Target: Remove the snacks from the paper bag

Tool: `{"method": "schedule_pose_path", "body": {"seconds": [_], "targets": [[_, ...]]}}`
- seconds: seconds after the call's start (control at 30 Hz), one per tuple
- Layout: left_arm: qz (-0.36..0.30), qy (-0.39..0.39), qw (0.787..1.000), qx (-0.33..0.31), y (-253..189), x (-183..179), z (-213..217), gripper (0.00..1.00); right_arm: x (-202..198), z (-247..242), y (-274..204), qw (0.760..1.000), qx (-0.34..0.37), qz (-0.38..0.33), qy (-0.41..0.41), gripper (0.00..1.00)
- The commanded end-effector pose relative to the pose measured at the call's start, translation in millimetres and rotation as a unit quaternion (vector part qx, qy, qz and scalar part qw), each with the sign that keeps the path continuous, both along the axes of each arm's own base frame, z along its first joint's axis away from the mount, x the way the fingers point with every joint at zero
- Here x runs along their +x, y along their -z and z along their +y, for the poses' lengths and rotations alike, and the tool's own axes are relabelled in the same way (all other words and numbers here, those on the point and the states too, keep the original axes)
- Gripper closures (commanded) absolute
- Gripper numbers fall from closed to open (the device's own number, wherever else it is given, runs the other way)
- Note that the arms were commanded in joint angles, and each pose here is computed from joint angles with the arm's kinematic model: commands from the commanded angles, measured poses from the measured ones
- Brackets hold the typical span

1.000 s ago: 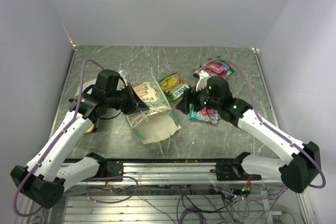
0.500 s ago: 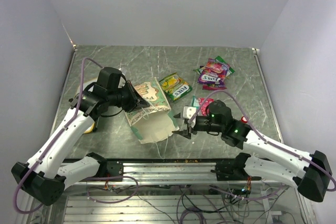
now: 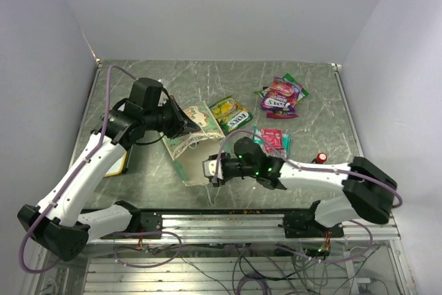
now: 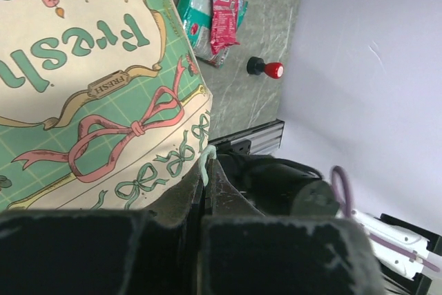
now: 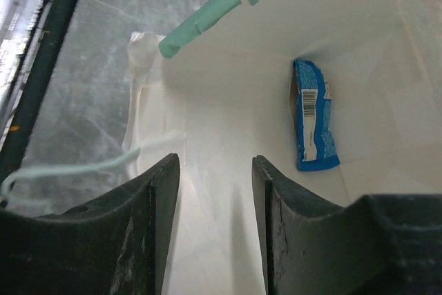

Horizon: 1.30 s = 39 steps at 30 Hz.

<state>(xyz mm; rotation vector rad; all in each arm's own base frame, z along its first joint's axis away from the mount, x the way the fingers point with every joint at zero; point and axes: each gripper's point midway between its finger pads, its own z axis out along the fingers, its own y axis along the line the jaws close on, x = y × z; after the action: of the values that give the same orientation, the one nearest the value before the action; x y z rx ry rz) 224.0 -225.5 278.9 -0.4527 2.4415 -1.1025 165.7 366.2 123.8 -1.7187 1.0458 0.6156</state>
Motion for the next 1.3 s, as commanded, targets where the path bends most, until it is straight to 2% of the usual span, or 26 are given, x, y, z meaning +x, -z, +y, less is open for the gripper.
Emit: {"method": "schedule_pose_path", "body": {"seconds": [0.0, 0.13, 0.3, 0.43, 0.63, 0.8, 0.9, 1.07, 1.27], "targets": [[-0.019, 0.028, 0.999, -0.001, -16, -4, -6, 0.93, 32, 32, -20, 0.995, 0.063, -0.048, 0.061, 0.54], [-0.032, 0.053, 0.998, -0.005, -23, -6, -11, 0.93, 56, 42, -1, 0.988, 0.066, -0.059, 0.123, 0.56], [-0.045, 0.102, 0.994, 0.013, -26, -10, -14, 0.93, 81, 39, 24, 0.978, 0.061, -0.083, 0.183, 0.71], [-0.055, 0.146, 0.987, 0.028, -28, -12, -17, 0.93, 87, 42, 37, 0.976, 0.051, -0.089, 0.193, 0.73], [-0.065, 0.194, 0.977, 0.060, -21, -9, -18, 0.93, 109, 42, 54, 0.963, 0.051, -0.120, 0.237, 0.73], [-0.065, 0.225, 0.970, 0.066, -22, -12, -20, 0.93, 125, 40, 53, 0.950, 0.079, -0.125, 0.276, 0.72], [-0.065, 0.235, 0.967, 0.066, -24, -12, -22, 0.93, 131, 42, 42, 0.944, 0.108, -0.127, 0.285, 0.67], [-0.064, 0.248, 0.965, 0.062, -25, -12, -25, 0.93, 126, 53, 35, 0.953, 0.122, -0.119, 0.249, 0.59], [-0.059, 0.248, 0.966, 0.051, -22, -12, -28, 0.93, 112, 56, 28, 0.963, 0.128, -0.104, 0.213, 0.55]]}}
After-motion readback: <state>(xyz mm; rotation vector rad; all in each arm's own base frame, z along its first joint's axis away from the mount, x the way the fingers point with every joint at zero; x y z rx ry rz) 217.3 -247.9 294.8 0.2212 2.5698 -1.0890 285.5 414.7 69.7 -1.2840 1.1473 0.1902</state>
